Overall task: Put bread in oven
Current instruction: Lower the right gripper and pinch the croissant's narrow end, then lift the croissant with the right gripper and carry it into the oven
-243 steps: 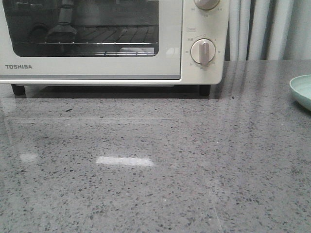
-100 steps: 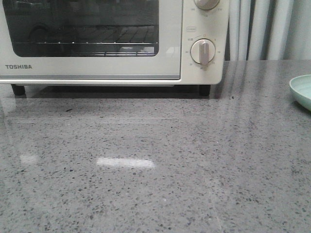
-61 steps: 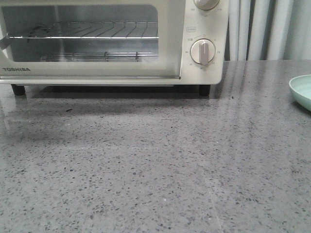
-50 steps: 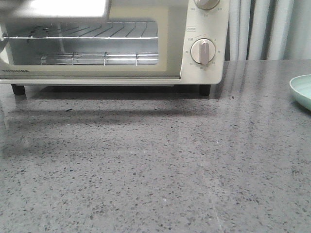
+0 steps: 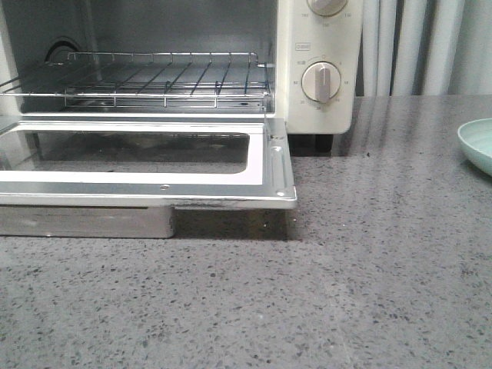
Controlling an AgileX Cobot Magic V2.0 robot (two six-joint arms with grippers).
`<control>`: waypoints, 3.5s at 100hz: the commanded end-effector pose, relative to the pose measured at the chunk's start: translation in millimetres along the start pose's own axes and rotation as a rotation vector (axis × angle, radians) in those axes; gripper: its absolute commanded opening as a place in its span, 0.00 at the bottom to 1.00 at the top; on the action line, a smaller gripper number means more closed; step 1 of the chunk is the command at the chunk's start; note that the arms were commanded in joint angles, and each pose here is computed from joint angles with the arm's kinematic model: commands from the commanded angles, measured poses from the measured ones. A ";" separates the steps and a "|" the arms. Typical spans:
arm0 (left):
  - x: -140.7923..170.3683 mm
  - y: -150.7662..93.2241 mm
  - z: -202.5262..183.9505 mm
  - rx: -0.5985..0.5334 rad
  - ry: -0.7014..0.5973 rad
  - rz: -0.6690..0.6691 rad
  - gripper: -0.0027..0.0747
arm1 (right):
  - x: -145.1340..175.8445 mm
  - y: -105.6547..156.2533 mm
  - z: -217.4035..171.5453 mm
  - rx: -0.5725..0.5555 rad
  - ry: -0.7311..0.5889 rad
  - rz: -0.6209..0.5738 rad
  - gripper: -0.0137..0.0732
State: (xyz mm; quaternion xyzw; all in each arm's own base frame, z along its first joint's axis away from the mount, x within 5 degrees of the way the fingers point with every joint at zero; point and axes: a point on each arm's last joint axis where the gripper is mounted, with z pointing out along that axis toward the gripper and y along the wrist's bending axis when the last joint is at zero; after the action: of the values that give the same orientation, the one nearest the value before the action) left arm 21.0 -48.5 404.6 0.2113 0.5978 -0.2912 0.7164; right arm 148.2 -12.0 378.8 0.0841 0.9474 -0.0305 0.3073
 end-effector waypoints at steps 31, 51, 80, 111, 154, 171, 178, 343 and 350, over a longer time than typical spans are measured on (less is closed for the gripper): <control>-9.6 -1.3 0.3 0.008 -0.033 -0.016 0.01 | -38.9 10.9 76.7 0.031 0.148 -0.042 0.73; -8.7 -2.3 0.3 0.019 -0.024 -0.016 0.01 | -48.6 9.1 111.2 0.100 0.179 -0.105 0.73; -8.7 -2.3 0.3 0.019 -0.024 -0.016 0.01 | -52.5 13.9 147.6 0.094 0.228 -0.120 0.53; -8.7 -2.3 0.3 0.019 -0.024 -0.016 0.01 | -51.4 14.4 138.9 0.081 0.278 -0.130 0.07; -10.8 0.3 0.3 -0.010 -0.047 -0.017 0.01 | -33.2 43.4 7.4 -0.097 0.111 -0.287 0.07; -12.8 3.1 0.1 -0.040 -0.069 -0.012 0.01 | -12.6 75.5 -20.9 -0.285 0.061 -0.434 0.08; -12.7 3.2 0.1 -0.042 -0.068 -0.003 0.01 | -6.0 88.5 -25.4 -0.335 0.060 -0.508 0.08; -10.6 1.0 0.3 -0.017 -0.044 0.000 0.01 | -67.9 328.2 34.2 -0.069 -0.428 -1.175 0.08; -10.5 0.9 0.3 -0.016 -0.043 0.000 0.01 | -68.1 328.9 33.9 -0.074 -0.435 -1.175 0.10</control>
State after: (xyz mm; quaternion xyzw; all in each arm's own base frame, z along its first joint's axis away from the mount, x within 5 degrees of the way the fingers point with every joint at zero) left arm 21.4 -47.8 404.3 0.2147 0.5975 -0.2804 0.7199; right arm 284.8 308.0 350.8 -0.4790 0.7804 -0.1731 0.3627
